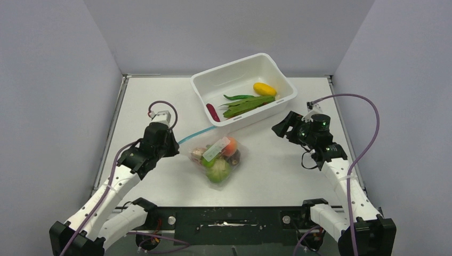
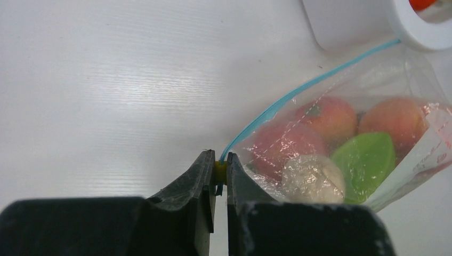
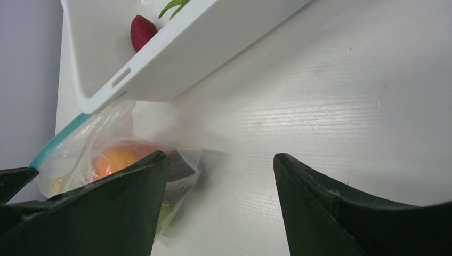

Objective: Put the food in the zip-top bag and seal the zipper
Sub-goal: Place the zipper food storage bag at the center of the board.

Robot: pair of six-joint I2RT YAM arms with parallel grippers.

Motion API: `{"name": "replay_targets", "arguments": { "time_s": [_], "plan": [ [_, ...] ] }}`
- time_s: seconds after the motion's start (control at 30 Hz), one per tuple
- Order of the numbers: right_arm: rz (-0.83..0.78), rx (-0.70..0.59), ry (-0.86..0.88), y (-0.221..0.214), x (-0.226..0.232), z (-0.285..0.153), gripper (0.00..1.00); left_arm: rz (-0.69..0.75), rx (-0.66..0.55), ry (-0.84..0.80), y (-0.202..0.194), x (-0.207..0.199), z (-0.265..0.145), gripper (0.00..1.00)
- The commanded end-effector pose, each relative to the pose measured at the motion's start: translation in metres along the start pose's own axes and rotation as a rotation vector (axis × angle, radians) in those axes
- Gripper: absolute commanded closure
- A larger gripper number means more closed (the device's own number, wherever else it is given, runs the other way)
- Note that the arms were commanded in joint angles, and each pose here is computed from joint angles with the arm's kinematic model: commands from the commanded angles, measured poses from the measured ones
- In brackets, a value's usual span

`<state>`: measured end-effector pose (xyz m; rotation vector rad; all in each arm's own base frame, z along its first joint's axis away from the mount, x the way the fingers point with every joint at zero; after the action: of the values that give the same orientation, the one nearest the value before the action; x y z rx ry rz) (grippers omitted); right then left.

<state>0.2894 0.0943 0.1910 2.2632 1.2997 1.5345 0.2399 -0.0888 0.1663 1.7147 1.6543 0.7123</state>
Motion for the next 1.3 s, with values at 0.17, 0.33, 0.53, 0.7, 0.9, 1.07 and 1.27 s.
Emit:
{"name": "replay_targets", "arguments": {
  "time_s": [0.17, 0.33, 0.53, 0.7, 0.9, 1.07, 1.27],
  "plan": [
    [-0.052, -0.102, 0.034, 0.030, 0.024, -0.019, 0.06, -0.283, -0.100, 0.378, 0.001, 0.075, -0.010, 1.00],
    [-0.068, -0.106, 0.018, 0.034, 0.025, -0.022, 0.02, -0.413, -0.108, 0.482, -0.011, 0.107, -0.005, 1.00],
    [-0.065, -0.095, 0.025, 0.028, 0.023, -0.025, 0.02, -0.517, -0.127, 0.545, -0.012, 0.134, -0.002, 1.00],
    [-0.068, -0.100, 0.039, 0.025, 0.023, -0.027, 0.03, -0.512, -0.163, 0.548, -0.002, 0.139, -0.006, 0.82],
    [-0.079, -0.119, 0.048, 0.028, 0.025, -0.029, 0.02, -0.499, -0.222, 0.549, 0.013, 0.141, -0.015, 0.30],
    [-0.092, -0.132, 0.072, 0.034, 0.035, -0.034, 0.02, -0.446, -0.287, 0.479, 0.036, 0.134, -0.021, 0.28],
    [-0.115, -0.165, 0.087, 0.040, 0.042, -0.046, 0.02, -0.236, -0.394, 0.195, 0.084, 0.091, -0.031, 0.27]
  ]
}}
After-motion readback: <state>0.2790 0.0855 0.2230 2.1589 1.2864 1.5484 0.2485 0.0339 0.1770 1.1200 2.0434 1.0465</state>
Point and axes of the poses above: each gripper's point midway between its finger pads, its own z axis out along the fingers, its own x axis along the line the jaws close on, y = z × x, the point moved 1 cm from there along -z, back along the fingers, and after that the axes turned 15 degrees about z, right-handed, at the moved point
